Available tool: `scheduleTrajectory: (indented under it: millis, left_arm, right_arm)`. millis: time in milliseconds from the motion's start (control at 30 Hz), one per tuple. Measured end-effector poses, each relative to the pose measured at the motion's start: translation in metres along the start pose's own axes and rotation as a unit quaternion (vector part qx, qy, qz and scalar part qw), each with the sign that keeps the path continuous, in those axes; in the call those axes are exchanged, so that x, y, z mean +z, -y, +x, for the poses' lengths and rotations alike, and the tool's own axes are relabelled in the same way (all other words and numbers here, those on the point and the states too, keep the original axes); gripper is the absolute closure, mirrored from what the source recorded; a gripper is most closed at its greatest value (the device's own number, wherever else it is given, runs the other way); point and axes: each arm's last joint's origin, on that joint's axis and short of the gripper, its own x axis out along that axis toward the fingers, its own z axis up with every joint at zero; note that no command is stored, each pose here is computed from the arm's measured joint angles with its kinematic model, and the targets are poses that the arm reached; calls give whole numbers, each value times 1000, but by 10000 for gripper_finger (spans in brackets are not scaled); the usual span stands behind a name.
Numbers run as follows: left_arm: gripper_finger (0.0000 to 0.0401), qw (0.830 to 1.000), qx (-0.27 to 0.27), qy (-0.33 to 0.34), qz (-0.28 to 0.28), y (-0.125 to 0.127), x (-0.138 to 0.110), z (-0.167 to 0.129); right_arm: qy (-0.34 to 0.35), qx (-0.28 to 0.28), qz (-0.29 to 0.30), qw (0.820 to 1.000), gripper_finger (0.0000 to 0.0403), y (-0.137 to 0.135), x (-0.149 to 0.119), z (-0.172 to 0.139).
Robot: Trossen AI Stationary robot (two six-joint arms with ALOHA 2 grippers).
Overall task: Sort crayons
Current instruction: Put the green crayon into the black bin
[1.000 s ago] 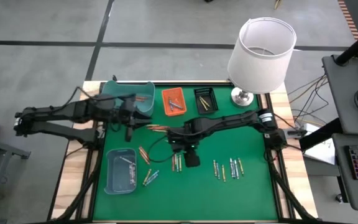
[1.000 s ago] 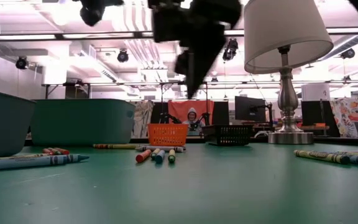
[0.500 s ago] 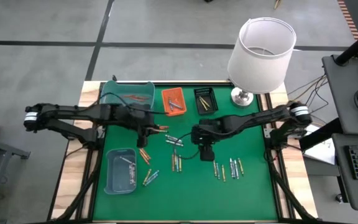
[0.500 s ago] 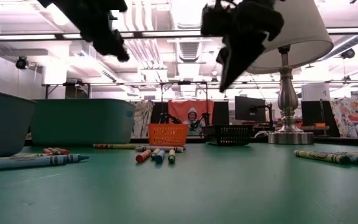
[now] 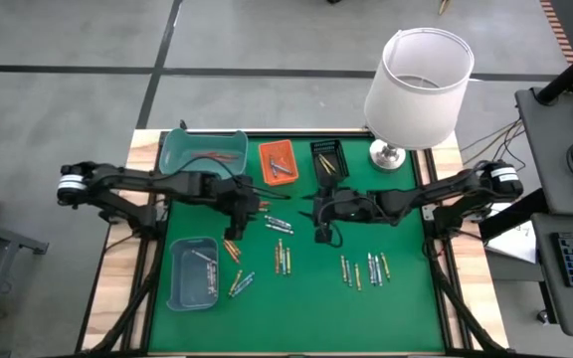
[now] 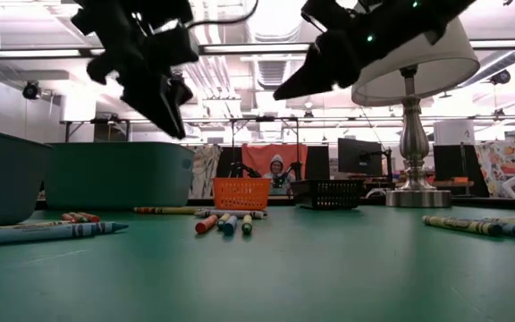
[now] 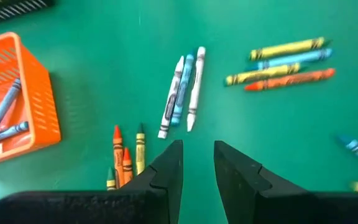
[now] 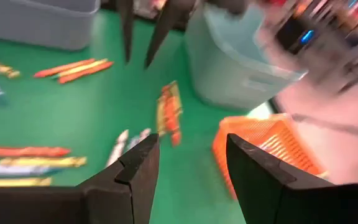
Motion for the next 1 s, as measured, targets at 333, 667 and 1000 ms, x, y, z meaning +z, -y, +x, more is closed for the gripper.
scheduleTrajectory:
  millis: [333,667,1000]
  left_arm:
    - [328,999,23,-15,-27,-28,-4,26]
    - [328,997,15,-57,-57,-31,-12,47]
    - [328,995,8,-83,-53,-30,-17,52]
  right_arm:
    - [51,-34,-49,997,227,42,-6,11]
    - [44,-6,43,998,227,45,-10,12]
    - [37,6,74,997,227,39,-10,11]
